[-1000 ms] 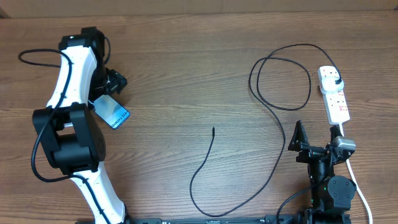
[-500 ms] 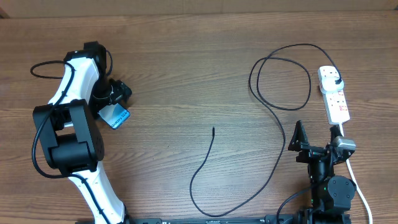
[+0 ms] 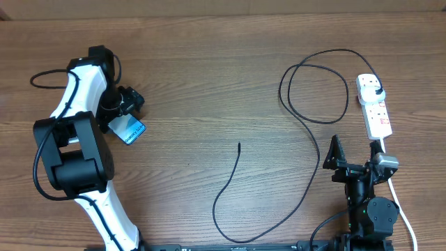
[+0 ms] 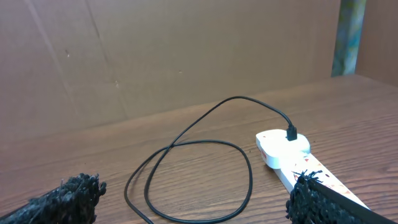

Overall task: Plug charger to phone and switch on socket
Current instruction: 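Lower the left gripper and close it on the phone's sides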

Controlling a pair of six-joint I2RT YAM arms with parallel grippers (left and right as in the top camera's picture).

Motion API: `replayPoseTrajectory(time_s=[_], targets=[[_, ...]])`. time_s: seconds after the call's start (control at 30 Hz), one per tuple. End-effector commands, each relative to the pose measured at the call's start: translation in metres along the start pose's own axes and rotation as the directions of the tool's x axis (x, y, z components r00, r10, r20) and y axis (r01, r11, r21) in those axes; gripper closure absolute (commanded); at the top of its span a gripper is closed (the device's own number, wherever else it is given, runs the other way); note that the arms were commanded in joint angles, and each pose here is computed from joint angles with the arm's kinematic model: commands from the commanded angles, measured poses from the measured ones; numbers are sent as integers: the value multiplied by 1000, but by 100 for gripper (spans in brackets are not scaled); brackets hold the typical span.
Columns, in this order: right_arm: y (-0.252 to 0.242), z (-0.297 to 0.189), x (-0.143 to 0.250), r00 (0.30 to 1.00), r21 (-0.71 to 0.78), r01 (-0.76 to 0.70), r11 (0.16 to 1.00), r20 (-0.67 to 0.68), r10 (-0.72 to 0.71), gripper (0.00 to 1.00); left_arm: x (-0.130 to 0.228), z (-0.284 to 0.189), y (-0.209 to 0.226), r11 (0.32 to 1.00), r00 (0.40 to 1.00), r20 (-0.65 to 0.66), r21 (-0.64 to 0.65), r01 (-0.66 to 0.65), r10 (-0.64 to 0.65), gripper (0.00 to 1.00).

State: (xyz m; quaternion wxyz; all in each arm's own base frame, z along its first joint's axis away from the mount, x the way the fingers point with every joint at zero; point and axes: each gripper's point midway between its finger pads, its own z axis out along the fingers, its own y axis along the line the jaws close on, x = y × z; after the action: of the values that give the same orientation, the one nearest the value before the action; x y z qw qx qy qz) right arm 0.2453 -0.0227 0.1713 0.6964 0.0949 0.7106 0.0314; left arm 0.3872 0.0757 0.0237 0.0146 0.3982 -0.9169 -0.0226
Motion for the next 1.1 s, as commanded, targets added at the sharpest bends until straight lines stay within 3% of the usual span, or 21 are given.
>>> replayPoseTrajectory(time_s=[0.0,1.07], targets=[[0,0,3,1000,-3,4,1000,-1,-4,0,-3,4,8,1000,1000,-17,4,-14,14,0],[0,0,3,1000,-3,4,1000,-1,-4,0,-7,17,6,999,1000,-8,43,-4,5,0]])
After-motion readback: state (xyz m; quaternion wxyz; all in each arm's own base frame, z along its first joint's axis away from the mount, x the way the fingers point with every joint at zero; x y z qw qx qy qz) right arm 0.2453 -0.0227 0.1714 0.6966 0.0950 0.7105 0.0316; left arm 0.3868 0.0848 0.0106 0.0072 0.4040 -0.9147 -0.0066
